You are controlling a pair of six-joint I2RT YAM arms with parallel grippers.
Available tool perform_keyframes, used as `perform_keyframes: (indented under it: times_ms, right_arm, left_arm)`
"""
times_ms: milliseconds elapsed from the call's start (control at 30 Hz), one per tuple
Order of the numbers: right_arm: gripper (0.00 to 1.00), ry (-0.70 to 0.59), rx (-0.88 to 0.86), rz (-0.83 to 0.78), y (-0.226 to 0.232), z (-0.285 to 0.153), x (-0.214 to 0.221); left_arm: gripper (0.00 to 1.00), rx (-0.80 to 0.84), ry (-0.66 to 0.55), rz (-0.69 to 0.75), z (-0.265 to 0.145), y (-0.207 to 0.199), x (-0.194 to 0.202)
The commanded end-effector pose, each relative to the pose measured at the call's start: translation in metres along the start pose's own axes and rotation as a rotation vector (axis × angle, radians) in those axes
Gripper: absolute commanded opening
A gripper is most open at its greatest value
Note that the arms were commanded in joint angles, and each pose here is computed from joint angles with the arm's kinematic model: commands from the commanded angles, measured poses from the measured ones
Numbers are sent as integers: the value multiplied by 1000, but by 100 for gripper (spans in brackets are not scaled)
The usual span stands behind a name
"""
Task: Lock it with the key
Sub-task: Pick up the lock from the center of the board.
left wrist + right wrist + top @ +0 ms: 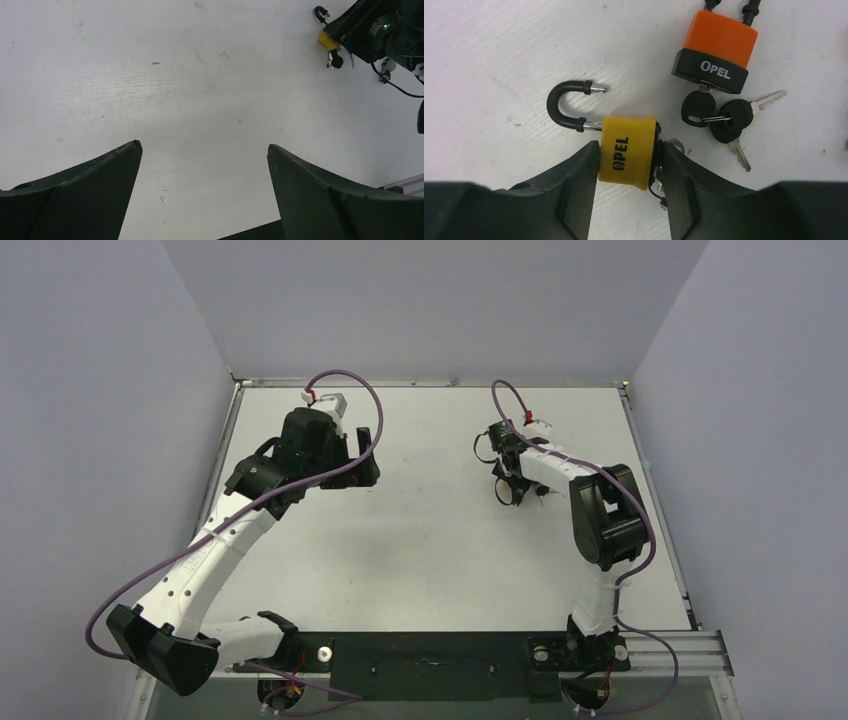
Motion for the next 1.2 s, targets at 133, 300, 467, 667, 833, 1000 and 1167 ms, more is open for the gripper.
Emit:
perform_keyframes:
  times_ms: [133, 300, 467, 667, 833, 1000, 1167]
  right_arm:
    - [36, -54, 37, -51, 7, 1, -6]
    - [0, -73, -9, -88, 11, -18, -13]
    - [0, -93, -199, -118, 23, -73, -27]
    - [0, -87, -532, -159, 27, -160, -35]
    - [0, -26, -789, -223, 24, -227, -37]
    - [0, 94, -1016, -288, 17, -285, -31]
    - [0, 149, -1196, -318, 11, -335, -28]
  left_arm:
    - [97, 13, -37, -7, -8, 0, -8]
    - [97, 23, -37, -19, -3, -3, -9]
    - [97, 147, -40, -24, 6, -19, -9]
    - [94, 356, -200, 66, -7, -44, -32]
    - [90, 468, -378, 192, -35, -59, -56]
    - [84, 583, -589, 405, -76, -80, -75]
    - [76, 731, -721, 562, -99, -110, -69]
Point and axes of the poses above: each gripper's point midway between its finger pads, its own z axis out along the fingers, its own y axis along the line the jaws close on, x = y × z, the point moved 5 cm from there along -z, back along the fingers, and after that the axes turned 12 degrees about z, right-handed, at the moved point
